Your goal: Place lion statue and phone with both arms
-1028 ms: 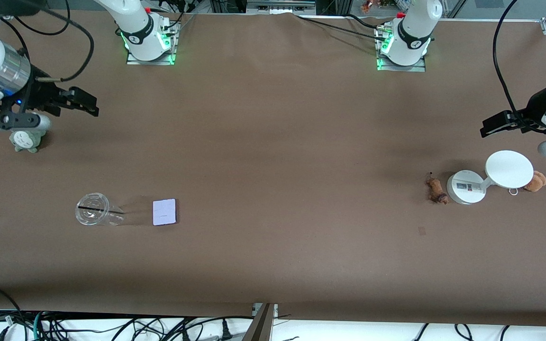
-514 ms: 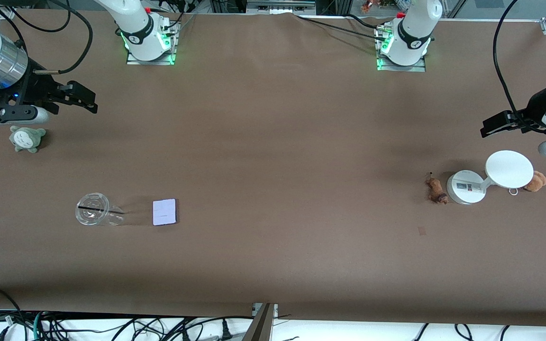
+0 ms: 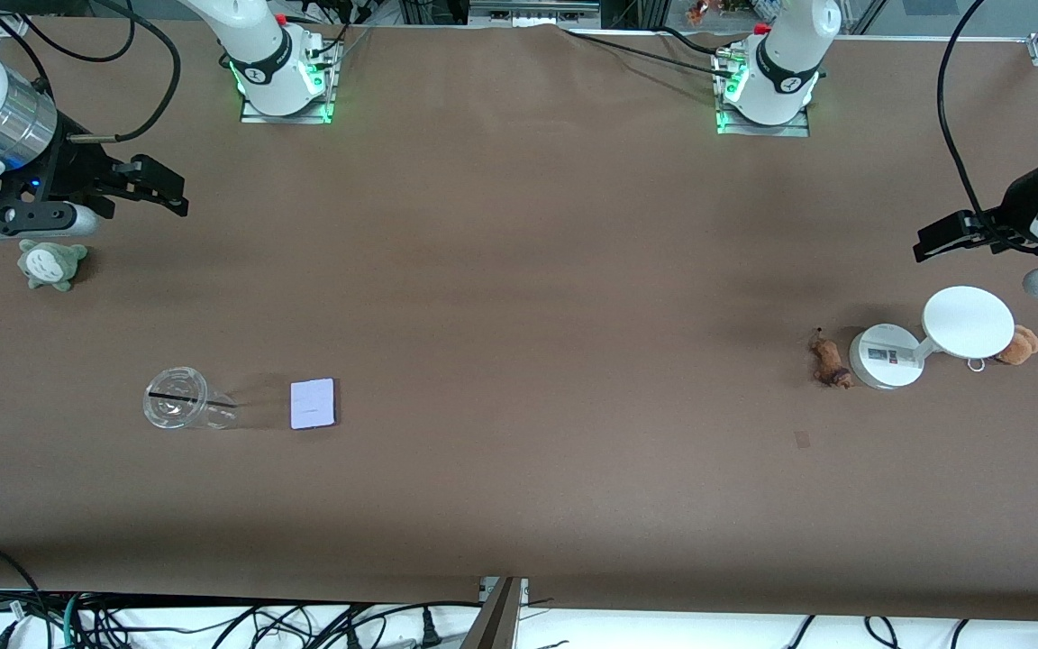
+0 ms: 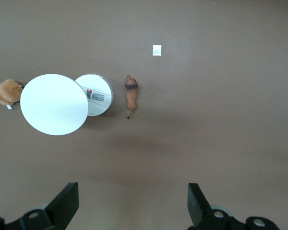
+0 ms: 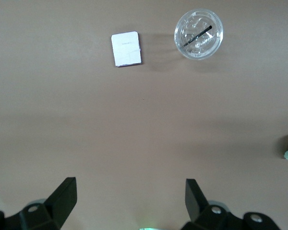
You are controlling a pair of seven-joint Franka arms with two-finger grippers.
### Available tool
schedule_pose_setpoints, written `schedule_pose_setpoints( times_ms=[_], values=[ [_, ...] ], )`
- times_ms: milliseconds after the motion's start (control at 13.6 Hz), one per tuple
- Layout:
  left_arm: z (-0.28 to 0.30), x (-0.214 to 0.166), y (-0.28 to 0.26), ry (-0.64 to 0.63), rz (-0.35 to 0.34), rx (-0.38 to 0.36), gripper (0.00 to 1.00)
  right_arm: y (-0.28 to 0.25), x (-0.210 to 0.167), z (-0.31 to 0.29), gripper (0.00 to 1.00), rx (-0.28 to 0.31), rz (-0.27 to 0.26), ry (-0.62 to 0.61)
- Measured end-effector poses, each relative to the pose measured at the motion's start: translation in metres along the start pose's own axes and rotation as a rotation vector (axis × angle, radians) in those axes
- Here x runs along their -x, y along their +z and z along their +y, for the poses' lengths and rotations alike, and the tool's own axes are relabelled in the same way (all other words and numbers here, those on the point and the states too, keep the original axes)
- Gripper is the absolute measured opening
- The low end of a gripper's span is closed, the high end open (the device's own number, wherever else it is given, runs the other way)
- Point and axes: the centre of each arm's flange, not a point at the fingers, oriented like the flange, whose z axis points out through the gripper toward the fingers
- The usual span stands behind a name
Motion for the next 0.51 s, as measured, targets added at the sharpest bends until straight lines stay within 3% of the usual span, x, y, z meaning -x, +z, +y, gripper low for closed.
schedule_pose_setpoints(
  times_ms=[514],
  values=[
    [0.0000, 0.0000, 0.0000, 0.000, 0.000, 0.000, 1.00, 0.0028, -0.0016, -0.0001, 1.00, 0.001, -0.005, -0.013]
  ],
)
